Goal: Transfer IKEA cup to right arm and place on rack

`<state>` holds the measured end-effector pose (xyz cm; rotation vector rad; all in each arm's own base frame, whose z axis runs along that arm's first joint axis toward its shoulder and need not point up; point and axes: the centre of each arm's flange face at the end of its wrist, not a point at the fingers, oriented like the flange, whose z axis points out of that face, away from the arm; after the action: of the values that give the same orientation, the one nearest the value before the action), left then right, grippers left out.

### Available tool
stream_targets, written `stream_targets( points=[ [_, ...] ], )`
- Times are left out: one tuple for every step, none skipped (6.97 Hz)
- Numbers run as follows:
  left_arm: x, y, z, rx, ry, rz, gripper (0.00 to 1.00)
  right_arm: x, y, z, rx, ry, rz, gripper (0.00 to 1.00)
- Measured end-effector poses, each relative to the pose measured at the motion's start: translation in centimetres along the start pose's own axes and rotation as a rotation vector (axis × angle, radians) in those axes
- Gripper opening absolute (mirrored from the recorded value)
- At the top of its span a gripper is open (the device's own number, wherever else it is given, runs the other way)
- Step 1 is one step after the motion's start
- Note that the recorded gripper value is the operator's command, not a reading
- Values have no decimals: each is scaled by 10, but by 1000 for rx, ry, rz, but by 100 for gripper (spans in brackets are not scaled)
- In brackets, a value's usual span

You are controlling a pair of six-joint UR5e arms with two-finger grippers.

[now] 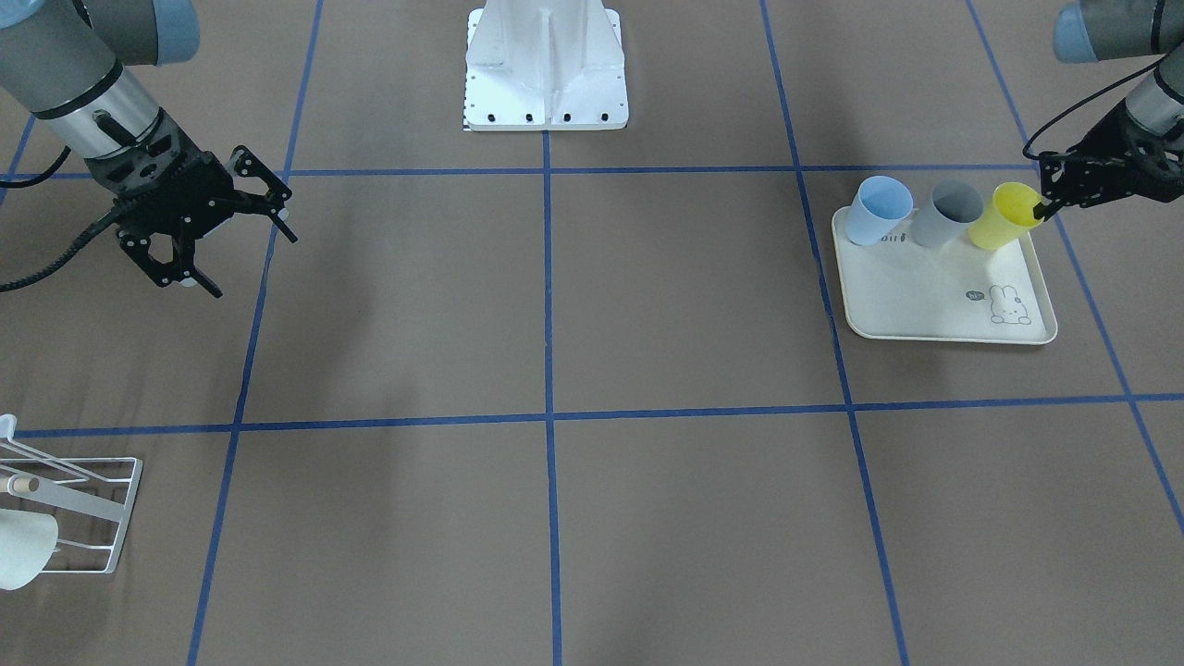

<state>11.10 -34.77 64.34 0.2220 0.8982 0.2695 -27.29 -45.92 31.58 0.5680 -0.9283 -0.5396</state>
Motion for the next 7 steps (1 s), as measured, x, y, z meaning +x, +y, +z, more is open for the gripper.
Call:
stream_targets(
  points=[
    [-4, -5, -12, 21, 19, -20, 0, -1, -2, -1, 30, 1, -19, 99],
    [-10, -15, -33, 63, 36, -49, 0, 0, -3, 1, 88, 7, -47, 99],
    [-7, -31, -61, 102, 57, -98, 0, 2, -2, 8, 139, 7, -73, 99],
    [13, -57, -95, 137, 74, -173, 0, 3, -1, 13, 182, 7, -95, 98],
    [44, -79, -125, 159, 108, -259, 0, -2, 0, 17, 223, 13, -117, 98],
    [78, -102, -150, 168, 179, -341, 0, -9, -1, 21, 274, 24, -142, 98],
    [111, -127, -172, 160, 266, -404, 0, -20, -2, 25, 341, 31, -170, 99]
  ],
)
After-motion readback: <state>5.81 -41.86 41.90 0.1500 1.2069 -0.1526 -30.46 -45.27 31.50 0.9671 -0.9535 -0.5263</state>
